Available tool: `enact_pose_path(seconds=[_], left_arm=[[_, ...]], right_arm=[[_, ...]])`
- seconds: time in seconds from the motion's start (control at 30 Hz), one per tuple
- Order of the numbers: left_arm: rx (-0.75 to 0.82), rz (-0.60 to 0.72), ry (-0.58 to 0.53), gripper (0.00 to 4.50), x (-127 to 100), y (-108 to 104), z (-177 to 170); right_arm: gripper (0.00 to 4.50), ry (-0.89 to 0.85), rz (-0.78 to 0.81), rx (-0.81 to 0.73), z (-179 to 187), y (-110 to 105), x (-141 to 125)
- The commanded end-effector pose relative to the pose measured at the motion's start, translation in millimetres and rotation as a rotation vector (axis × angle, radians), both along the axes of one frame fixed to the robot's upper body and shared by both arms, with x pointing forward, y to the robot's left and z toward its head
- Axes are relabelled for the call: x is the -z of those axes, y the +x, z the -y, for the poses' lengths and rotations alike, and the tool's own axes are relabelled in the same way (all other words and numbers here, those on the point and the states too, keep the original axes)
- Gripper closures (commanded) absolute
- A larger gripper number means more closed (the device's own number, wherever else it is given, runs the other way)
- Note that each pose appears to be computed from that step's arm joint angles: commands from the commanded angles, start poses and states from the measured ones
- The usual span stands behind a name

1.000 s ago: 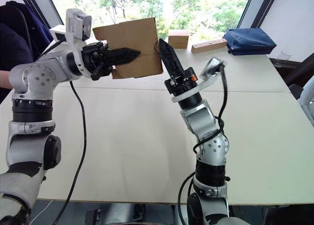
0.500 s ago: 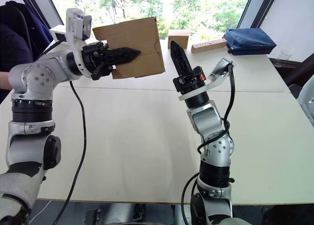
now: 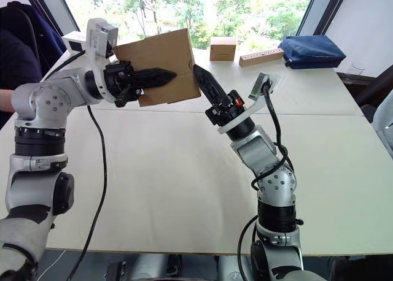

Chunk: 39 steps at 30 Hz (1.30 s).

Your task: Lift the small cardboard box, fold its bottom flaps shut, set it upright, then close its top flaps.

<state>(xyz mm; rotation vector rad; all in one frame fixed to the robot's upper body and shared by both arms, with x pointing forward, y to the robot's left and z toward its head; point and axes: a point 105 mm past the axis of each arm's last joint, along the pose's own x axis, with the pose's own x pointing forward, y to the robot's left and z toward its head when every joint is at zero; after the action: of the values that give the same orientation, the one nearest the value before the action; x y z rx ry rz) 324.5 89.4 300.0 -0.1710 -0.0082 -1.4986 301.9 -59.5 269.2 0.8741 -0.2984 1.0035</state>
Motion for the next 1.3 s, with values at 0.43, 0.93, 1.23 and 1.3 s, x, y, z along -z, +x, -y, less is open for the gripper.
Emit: enact_pose_path(seconds=[0.43,0.93,1.23,1.3], left_arm=[[0.061,0.241,0.463,4.5,4,-12,-4],[0.154,0.308,1.277,4.5,55,-1,23],[0.217,0.275,1.465,4.5,107,-1,18],[0.243,0.312,1.477,4.5,110,0,22]], right_arm=[[4.49,-0.522,0.026,0.062,51,-33,42],[4.49,-1.346,0.079,0.127,90,-61,102],[4.49,-1.343,0.163,0.173,72,-65,102],[4.49,-1.296,0.163,0.207,69,-62,99]])
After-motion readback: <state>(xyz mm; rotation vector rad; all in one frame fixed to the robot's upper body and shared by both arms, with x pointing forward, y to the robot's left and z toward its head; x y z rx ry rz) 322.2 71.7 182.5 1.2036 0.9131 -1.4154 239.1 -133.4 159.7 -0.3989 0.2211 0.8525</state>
